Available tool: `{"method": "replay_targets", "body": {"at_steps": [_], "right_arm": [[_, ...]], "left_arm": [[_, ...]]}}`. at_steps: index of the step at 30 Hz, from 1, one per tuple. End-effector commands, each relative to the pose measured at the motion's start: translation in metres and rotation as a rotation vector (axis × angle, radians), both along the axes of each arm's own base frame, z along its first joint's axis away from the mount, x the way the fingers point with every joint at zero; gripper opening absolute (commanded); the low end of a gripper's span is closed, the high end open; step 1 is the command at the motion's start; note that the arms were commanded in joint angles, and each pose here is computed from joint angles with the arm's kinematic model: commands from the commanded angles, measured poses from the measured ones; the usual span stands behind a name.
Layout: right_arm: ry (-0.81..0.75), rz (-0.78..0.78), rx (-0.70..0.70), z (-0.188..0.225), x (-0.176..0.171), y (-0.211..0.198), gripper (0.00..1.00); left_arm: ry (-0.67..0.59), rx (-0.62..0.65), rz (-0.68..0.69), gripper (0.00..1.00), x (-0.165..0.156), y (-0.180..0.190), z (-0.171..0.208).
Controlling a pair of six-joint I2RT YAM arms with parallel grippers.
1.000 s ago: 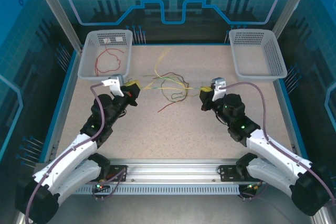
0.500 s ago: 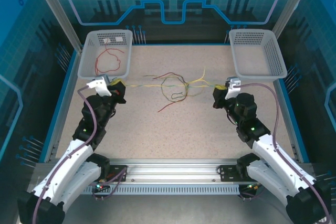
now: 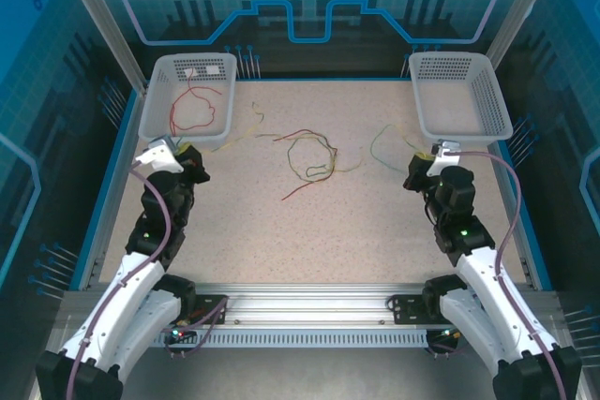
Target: Untangle the cables
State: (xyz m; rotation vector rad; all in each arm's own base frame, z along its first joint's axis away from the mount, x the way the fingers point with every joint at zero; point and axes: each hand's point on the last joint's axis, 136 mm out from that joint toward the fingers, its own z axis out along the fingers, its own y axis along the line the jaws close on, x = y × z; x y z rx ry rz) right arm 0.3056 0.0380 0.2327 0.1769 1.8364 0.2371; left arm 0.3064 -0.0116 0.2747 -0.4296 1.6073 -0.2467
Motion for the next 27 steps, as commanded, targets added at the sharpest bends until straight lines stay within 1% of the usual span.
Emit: {"method": "replay_targets", "body": {"at_steps": [1,3,6,10,12,14,20,23,27], "right_arm": [[-0.041,-0.012,0.026,0.020,-0.002,-0.004,0.00],[-0.040,-0.025,0.027,0.023,-0.002,-0.007,0.00],[-0.030,-0.045,0.037,0.029,0.003,-0.014,0.00],[0.013,-0.091,0.080,0.034,0.019,-0.032,0.00],[0.035,-0.114,0.111,0.038,0.033,-0.044,0.00],[0.067,-0.184,0.140,0.036,0.047,-0.064,0.00],[0.135,-0.293,0.204,0.024,0.100,-0.114,0.00],[0.179,-0.378,0.223,0.008,0.125,-0.145,0.00],[0.203,-0.442,0.279,-0.014,0.155,-0.177,0.00]], "left_arm": [[-0.064,-0.029,-0.055,0.00,-0.001,-0.008,0.016],[-0.087,-0.048,-0.094,0.00,-0.001,-0.015,0.024],[-0.129,-0.076,-0.192,0.00,0.000,-0.032,0.038],[-0.185,-0.118,-0.393,0.00,-0.002,-0.067,0.063],[-0.211,-0.142,-0.486,0.00,-0.005,-0.082,0.077],[-0.240,-0.158,-0.568,0.00,-0.011,-0.094,0.090],[-0.318,-0.177,-0.748,0.00,-0.038,-0.117,0.123],[-0.352,-0.184,-0.843,0.00,-0.056,-0.128,0.133],[-0.362,-0.195,-0.907,0.00,-0.069,-0.135,0.131]]}}
